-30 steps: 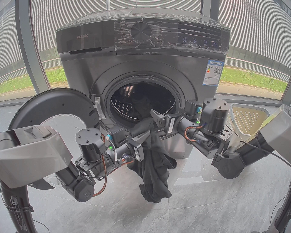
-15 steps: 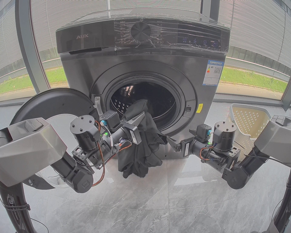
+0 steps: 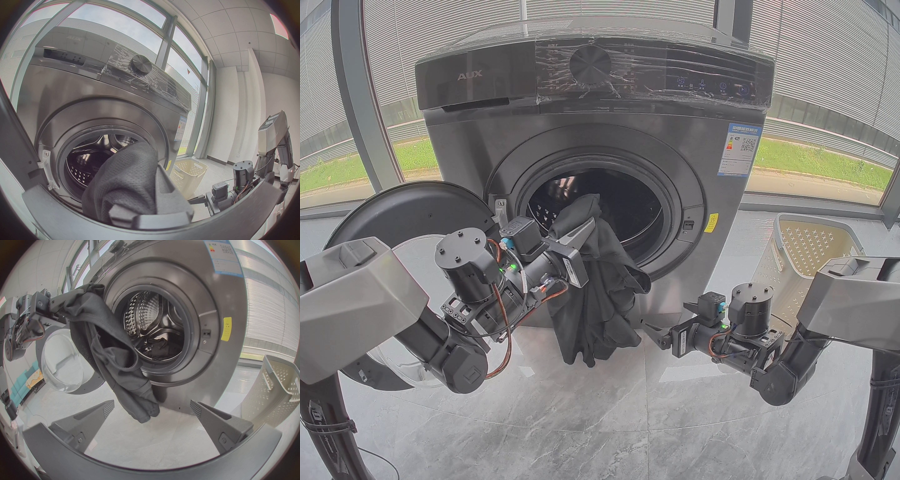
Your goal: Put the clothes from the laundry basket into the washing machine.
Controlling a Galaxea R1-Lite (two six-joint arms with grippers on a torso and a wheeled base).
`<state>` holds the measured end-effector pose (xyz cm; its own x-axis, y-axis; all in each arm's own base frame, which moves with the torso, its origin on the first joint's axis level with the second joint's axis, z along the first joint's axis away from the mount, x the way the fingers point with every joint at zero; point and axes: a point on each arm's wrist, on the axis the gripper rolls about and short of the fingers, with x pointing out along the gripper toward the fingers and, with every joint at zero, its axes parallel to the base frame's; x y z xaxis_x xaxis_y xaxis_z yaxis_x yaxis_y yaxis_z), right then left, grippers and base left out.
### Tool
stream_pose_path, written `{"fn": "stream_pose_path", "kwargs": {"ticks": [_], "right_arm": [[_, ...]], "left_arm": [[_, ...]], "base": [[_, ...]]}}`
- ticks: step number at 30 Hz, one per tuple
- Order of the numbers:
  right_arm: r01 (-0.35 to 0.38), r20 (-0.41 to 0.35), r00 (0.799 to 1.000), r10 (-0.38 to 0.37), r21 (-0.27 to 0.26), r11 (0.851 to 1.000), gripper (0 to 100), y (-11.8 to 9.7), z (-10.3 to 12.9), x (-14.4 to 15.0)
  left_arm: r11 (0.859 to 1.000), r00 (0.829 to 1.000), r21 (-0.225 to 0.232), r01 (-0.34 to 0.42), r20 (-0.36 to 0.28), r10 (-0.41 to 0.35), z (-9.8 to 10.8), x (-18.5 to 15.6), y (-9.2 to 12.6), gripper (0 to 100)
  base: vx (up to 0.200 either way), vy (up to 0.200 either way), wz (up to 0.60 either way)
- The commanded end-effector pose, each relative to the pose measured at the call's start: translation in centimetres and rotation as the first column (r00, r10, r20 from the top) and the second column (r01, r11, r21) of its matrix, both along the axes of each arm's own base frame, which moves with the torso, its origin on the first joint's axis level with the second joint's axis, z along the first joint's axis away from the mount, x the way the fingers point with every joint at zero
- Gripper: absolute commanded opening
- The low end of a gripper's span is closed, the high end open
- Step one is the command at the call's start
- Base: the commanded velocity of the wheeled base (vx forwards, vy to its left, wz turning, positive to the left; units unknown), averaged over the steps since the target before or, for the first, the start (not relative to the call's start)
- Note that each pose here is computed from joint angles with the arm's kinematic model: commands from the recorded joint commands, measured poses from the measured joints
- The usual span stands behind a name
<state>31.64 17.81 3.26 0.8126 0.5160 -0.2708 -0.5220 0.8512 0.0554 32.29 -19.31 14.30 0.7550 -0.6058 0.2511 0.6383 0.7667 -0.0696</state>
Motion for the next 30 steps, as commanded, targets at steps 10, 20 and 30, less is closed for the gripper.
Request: {"fn": "stream_pose_path", "kwargs": {"ticks": [10,20,30], "right_arm": [[-0.044,0.071,0.997,0.041,0.048,0.998,100,2.9,-0.4,2.9],[-0.057,0.079,0.995,0.053,0.05,0.997,100,4.1,-1.6,3.9],[-0.11,0.105,0.989,0.103,0.066,0.992,100,6.3,-1.5,3.9]], "left_arm": [[1.0,1.0,0.003,0.002,-0.008,-0.002,-0.1,-0.3,0.1,0],[1.0,1.0,0.003,0.007,-0.016,-0.006,-0.3,-0.4,0.1,0],[1.0,1.0,0.01,0.007,-0.03,-0.007,-0.7,-0.5,0.2,0]], "base": [[0.0,0.0,0.0],[0.0,0.0,0.0],[0.0,0.0,0.0]]}}
